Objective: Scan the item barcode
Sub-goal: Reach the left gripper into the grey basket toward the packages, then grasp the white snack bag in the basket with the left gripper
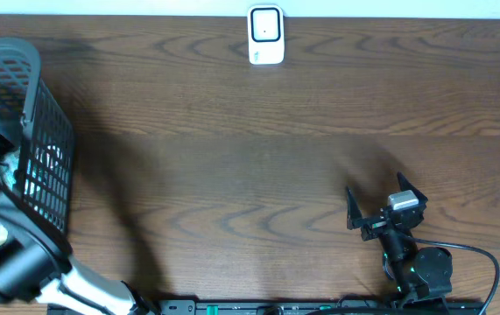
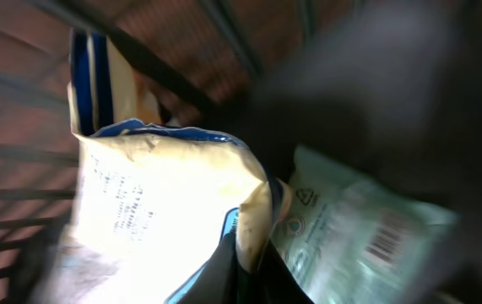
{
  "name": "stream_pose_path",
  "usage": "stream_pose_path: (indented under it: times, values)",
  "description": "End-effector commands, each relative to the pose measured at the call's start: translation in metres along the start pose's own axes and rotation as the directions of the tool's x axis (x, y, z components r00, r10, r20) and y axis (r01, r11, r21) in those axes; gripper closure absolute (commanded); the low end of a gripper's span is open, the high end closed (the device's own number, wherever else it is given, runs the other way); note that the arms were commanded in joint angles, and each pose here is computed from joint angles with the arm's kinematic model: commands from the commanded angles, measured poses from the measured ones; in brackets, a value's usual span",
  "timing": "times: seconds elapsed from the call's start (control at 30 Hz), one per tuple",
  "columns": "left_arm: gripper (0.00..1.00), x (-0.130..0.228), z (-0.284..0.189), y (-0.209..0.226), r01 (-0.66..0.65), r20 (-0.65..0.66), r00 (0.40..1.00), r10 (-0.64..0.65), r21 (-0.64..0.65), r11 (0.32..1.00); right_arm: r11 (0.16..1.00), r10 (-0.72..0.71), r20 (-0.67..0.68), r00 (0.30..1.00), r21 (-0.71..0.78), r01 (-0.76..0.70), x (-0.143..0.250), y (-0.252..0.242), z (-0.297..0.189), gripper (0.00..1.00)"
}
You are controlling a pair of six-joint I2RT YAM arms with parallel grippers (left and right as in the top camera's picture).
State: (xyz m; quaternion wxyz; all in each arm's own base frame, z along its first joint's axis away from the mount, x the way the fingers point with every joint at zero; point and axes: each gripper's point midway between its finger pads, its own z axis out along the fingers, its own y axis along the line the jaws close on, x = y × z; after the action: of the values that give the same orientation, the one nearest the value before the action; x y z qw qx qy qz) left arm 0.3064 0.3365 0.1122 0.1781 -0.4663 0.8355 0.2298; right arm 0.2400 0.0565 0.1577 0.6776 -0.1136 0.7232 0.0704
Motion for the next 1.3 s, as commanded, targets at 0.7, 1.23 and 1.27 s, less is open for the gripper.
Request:
stream_pose_path:
  times: [0.7,1.23,1.27]
  values:
    - [0.92,-0.066,-0.413,0.022,-0.009,0.302,0.702,-0.645,0.91,0.415,1.0,0.009,-0.001,1.0,-0.002,-0.009,0.001,0.001,0.0,0.01]
    - [0.01,-0.034,-0.153,0.036,0.403,0.167,0.878,-0.448,0.245,0.882,1.0,0.009,-0.001,1.0,-0.002,-0.009,0.001,0.001,0.0,0.01]
    - [0.01,-0.025,-0.13,0.028,0.393,0.113,0.9,-0.42,0.203,0.897,1.0,0.009,-0.001,1.0,-0.002,-0.009,0.001,0.001,0.0,0.01]
